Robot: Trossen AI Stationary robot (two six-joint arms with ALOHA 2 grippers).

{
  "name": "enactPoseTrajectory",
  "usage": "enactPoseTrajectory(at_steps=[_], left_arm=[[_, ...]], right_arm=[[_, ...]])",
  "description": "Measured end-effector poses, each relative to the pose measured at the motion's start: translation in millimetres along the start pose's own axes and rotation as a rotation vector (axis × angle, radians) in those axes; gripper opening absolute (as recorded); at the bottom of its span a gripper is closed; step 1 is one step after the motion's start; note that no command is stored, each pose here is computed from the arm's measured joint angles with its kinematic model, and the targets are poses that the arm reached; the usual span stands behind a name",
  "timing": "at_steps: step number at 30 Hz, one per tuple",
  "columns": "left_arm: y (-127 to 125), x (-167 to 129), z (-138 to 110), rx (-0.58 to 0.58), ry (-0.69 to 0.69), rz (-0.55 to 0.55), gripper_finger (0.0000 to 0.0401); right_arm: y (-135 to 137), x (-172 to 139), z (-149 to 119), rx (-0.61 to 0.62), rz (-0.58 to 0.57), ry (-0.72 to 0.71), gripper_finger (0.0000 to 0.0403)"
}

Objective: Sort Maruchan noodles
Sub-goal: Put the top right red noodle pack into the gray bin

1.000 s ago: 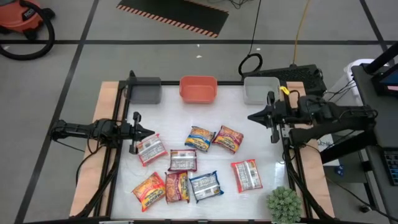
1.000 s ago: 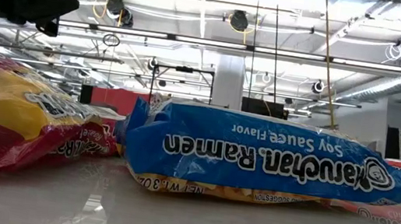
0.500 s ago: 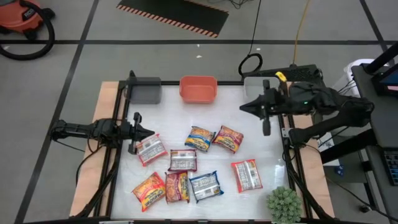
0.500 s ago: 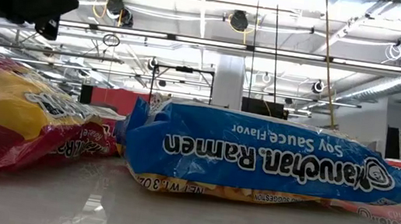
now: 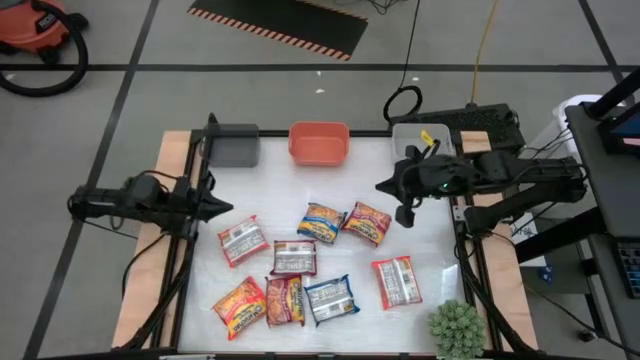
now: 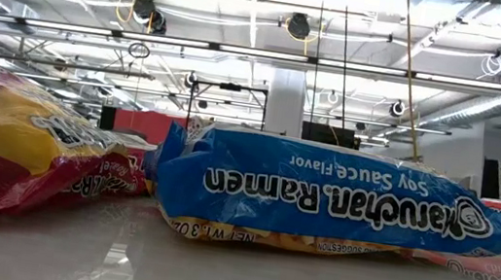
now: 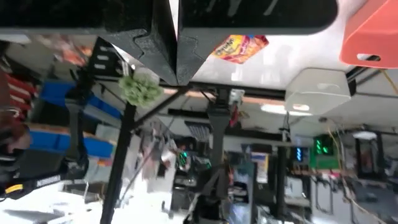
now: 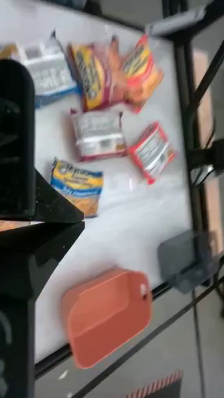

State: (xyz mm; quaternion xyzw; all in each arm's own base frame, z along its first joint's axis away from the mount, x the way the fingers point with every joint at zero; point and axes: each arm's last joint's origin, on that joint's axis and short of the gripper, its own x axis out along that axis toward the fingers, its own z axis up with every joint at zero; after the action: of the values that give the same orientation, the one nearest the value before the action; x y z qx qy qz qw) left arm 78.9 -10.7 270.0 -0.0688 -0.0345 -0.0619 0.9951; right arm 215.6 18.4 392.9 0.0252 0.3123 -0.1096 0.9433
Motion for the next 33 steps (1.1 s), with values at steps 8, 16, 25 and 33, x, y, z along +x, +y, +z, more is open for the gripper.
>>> enactPoseTrajectory(at_steps=[8, 16, 25, 33], left_arm=[[-13.0, 22.8, 53.8, 0.091, 0.179, -0.031, 0.0001], [-20.9, 59.9, 83.9, 0.171, 0.392, -0.018, 0.0001], [-21.5, 89.2, 68.6, 0.189, 0.549, -0.003, 0.0001], [-20.0, 115.8, 40.9, 0.199, 0.679, 0.033, 0.0001]], right_arm=[[9.1, 38.1, -49.0, 0.005, -0.018, 0.181, 0.0000], [15.7, 64.4, -102.5, 0.078, -0.060, 0.351, 0.0000], [23.9, 85.4, -154.1, 0.116, -0.049, 0.429, 0.0027], [17.0, 94.9, -186.7, 0.141, -0.115, 0.490, 0.0111]])
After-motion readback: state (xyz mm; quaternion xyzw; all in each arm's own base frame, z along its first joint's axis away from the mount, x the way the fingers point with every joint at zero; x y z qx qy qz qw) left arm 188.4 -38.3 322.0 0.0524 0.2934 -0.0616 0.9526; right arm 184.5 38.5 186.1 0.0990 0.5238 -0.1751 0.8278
